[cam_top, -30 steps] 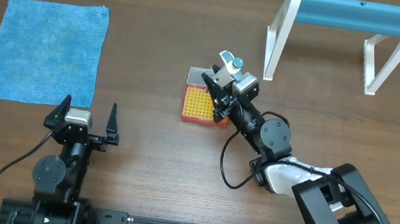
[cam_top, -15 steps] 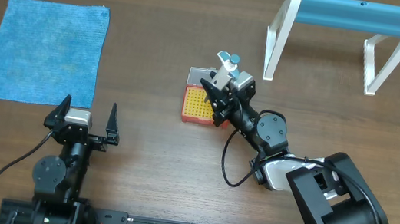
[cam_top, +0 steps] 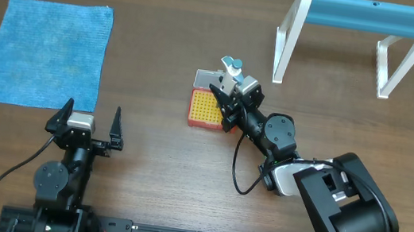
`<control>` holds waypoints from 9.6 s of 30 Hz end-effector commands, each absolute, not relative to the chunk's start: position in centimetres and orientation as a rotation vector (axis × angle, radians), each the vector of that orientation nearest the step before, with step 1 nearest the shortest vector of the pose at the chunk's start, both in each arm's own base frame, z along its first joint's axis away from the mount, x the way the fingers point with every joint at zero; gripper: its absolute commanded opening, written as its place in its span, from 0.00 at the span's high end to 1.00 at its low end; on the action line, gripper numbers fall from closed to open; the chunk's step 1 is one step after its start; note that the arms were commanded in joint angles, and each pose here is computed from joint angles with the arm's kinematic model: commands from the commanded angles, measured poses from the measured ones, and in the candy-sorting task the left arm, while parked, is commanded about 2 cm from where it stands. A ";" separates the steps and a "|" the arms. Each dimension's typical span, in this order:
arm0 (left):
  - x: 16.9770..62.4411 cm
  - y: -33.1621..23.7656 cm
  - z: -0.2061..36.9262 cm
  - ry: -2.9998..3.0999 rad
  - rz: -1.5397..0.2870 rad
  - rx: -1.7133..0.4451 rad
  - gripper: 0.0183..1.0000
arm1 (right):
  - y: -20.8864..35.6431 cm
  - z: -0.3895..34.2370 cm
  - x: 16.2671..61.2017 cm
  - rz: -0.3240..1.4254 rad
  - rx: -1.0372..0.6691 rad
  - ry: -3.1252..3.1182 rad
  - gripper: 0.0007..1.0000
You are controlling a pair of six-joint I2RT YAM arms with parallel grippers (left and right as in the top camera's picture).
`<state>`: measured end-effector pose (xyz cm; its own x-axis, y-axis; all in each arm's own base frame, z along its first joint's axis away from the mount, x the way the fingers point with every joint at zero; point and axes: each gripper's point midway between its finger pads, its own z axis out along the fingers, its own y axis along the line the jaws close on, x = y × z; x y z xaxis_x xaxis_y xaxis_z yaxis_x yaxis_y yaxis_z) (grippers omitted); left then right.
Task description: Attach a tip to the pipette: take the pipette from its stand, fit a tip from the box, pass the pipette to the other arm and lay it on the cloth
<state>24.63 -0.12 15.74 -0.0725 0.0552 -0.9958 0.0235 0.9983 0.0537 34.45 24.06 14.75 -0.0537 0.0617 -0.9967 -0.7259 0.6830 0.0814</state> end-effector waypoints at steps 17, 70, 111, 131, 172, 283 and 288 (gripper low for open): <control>24.6 0.0 15.6 1.647 0.026 0.047 0.00 | 24.9 15.8 34.2 0.720 -0.640 1.424 0.92; 24.6 0.0 15.6 1.647 0.026 0.047 0.00 | 25.0 14.4 35.2 0.681 -0.675 1.486 0.92; 24.6 0.0 15.6 1.647 0.026 0.047 0.00 | 24.8 12.4 34.1 0.722 -0.685 1.563 0.92; 24.6 0.0 15.6 1.647 0.026 0.047 0.00 | 24.1 10.4 34.0 0.704 -0.670 1.649 0.92; 24.6 0.0 15.6 1.647 0.026 0.047 0.00 | 23.6 9.1 32.9 0.709 -0.676 1.685 0.92; 21.8 -9.4 19.5 1.575 -1.610 -0.739 0.00 | 28.1 26.8 23.8 1.563 -0.521 2.165 0.92; 21.6 -10.3 20.2 1.594 -1.665 -0.680 0.27 | 28.1 26.8 23.8 1.563 -0.521 2.165 0.92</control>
